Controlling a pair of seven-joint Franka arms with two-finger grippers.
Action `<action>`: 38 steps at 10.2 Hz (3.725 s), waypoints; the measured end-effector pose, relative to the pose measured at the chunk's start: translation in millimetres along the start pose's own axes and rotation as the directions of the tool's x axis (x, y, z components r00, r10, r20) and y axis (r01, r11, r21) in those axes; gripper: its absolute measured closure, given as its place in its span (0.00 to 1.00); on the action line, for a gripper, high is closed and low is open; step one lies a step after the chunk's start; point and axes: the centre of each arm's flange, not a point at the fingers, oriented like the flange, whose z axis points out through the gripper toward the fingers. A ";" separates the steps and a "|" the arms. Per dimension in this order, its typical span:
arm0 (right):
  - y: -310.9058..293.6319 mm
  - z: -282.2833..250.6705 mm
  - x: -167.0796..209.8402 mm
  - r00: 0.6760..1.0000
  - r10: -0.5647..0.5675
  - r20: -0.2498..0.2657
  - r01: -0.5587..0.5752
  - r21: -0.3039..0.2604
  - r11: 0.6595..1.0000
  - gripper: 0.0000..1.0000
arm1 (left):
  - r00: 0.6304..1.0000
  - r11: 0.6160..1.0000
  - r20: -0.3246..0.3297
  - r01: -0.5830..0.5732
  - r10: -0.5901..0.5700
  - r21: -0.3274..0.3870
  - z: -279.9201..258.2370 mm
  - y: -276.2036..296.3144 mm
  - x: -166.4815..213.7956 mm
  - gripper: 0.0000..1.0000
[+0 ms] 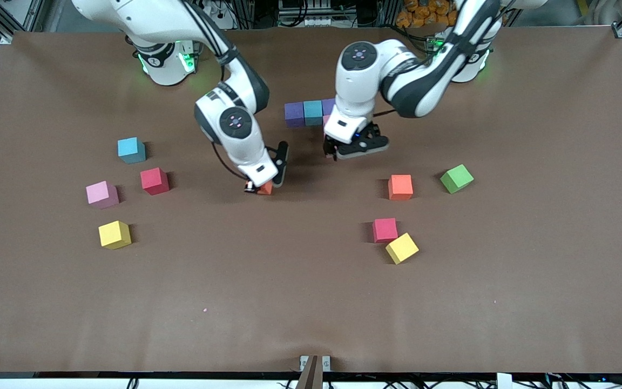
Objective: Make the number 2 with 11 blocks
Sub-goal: 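Place the pink block with the left gripper while the right gripper carries orange, then place the orange block with the right gripper while the left gripper grasps orange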
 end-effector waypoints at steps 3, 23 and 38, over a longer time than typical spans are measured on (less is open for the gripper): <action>-41.4 1.2 54.5 0.996 -0.087 -0.003 0.087 -0.008 0.996 0.44 | 1.000 1.000 -0.007 0.028 -0.028 -0.011 -5.2 -21.8 73.2 0.00; -134.7 26.6 150.4 0.987 -0.143 0.073 0.144 -0.020 0.989 0.44 | 0.963 0.984 0.226 -0.166 0.149 0.061 111.5 -85.7 145.2 0.00; -105.1 -13.3 137.4 0.985 -0.075 0.154 0.075 0.006 0.997 0.00 | 0.937 0.978 0.298 -0.205 0.185 0.039 140.7 -116.5 91.9 0.04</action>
